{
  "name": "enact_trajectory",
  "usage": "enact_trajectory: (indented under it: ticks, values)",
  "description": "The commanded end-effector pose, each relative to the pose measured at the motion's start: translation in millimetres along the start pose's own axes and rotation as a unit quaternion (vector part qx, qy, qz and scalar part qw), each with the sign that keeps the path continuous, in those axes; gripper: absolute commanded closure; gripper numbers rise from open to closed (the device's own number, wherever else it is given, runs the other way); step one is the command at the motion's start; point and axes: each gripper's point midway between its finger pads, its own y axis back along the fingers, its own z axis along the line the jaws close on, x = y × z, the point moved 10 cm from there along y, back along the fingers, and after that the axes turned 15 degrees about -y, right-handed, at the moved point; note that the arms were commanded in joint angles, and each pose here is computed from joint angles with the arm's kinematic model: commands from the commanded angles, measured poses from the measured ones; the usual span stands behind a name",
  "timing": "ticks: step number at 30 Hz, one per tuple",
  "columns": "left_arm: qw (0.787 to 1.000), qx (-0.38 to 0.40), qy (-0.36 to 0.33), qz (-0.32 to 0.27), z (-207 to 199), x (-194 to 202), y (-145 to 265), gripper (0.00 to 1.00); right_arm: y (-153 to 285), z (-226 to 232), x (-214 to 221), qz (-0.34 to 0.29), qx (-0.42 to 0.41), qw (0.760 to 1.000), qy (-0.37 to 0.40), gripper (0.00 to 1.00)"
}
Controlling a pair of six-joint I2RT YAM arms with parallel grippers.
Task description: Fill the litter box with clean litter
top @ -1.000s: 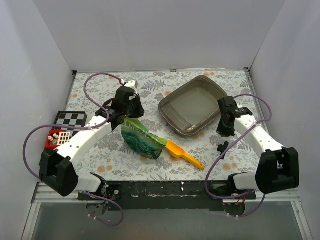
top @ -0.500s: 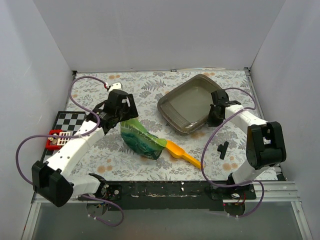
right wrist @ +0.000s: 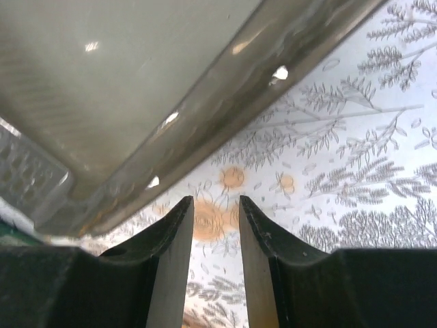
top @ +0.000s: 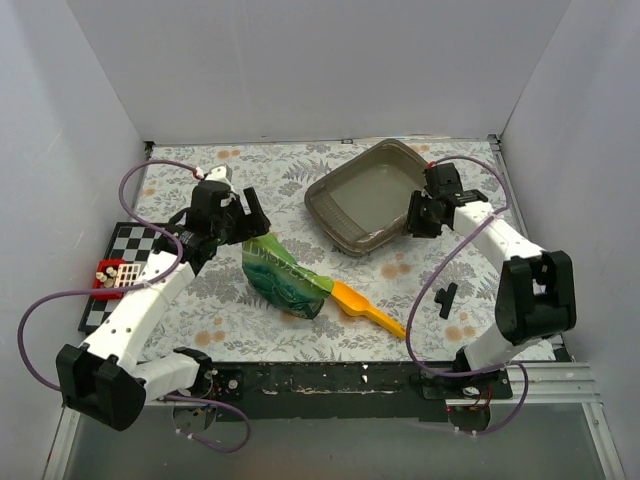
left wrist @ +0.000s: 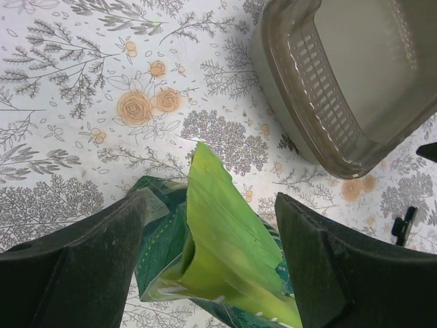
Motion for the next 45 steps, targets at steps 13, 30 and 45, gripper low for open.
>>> enact_trajectory:
  ticks: [13,30,45]
  values:
    - [0.957,0.287,0.001,0.032,-13,-4,-10,0.28,74,9,68,0.020,-0.091,0.994,0.063,0.59]
    - [0.930,0.364,-0.002,0.047,-16,7,-9,0.55,107,84,77,0.068,-0.297,0.935,0.183,0.53]
    - [0.929,0.368,-0.003,0.035,-16,10,-2,0.59,49,152,103,0.115,-0.467,0.859,0.175,0.40]
